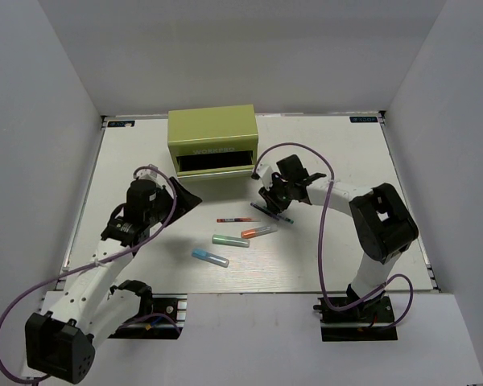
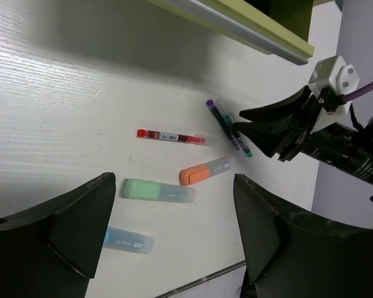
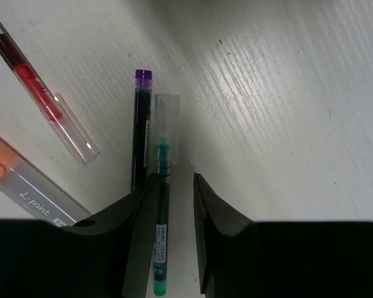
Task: Sort the stationery into containers
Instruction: Pick up the pen from the center of the board.
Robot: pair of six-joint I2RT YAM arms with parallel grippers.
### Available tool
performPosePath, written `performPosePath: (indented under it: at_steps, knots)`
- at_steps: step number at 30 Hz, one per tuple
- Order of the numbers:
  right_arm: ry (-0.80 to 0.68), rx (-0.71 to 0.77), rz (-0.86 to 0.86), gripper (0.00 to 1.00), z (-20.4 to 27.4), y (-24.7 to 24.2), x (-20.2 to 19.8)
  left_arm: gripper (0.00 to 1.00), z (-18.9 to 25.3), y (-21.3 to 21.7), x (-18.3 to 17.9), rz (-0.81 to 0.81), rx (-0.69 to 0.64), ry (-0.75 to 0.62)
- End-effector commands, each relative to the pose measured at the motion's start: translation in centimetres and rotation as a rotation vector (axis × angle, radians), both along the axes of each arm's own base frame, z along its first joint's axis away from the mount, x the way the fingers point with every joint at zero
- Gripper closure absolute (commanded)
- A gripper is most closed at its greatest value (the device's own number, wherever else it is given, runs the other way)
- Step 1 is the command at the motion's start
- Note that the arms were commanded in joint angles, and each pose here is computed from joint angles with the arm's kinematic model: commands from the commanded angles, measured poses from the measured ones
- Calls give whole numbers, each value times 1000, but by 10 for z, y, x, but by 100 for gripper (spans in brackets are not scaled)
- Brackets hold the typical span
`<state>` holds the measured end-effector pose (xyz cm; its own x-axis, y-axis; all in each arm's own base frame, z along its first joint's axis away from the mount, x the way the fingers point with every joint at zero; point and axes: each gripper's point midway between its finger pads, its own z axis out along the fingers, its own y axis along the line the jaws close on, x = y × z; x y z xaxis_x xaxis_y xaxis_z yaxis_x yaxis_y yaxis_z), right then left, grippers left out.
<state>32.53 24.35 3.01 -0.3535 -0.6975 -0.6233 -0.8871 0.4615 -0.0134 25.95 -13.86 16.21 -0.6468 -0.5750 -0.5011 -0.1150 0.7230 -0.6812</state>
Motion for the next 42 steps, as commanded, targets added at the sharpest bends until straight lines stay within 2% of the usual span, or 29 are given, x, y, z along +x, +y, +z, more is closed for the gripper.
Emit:
performPosePath:
  at_steps: [1, 12, 18, 20, 21, 23, 25, 26, 29, 31, 33, 36, 37, 39, 40, 42]
  knots:
    - [-25, 0, -35, 66, -5, -3, 6, 15, 21, -12, 10, -90, 11, -82]
    - [-31, 8, -37, 66, -1, -10, -7, 15, 23, -26, 27, -226, 92, -122]
    - [13, -44, -26, 65, -21, -19, -15, 15, 16, -33, 30, -302, 117, -142]
    - [47, -46, 2, 73, -26, -20, -24, 15, 12, -33, 30, -340, 150, -154]
    - [51, -40, 4, 83, -26, -19, -25, 15, 6, -33, 28, -359, 161, -140]
    - [84, -40, 26, 93, -29, -20, -34, 15, 5, -36, 27, -403, 192, -156]
    - [90, -42, 37, 100, -26, -21, -37, 15, 2, -37, 26, -427, 204, -160]
    - [97, -44, 40, 100, -24, -23, -40, 15, 2, -39, 25, -447, 218, -171]
    - [68, -30, 65, 100, -4, -25, -40, 15, -3, -41, 23, -470, 211, -184]
    - [-4, 19, 122, 100, 30, -20, -36, 16, -7, -43, 21, -481, 202, -187]
    - [-81, 80, 232, 100, 73, -10, -40, 18, -15, -48, 16, -503, 181, -189]
    - [-156, 113, 336, 100, 111, -5, -46, 19, -22, -48, 16, -504, 181, -184]
    - [-248, 152, 410, 100, 141, 3, -41, 19, -22, -48, 16, -511, 191, -192]
    - [-249, 182, 488, 100, 155, 10, -52, 19, -25, -47, 16, -520, 203, -201]
    - [-326, 193, 557, 100, 175, 19, -43, 19, -25, -48, 15, -538, 209, -211]
    - [-372, 212, 568, 100, 196, 30, -33, 21, -20, -50, 15, -553, 220, -242]
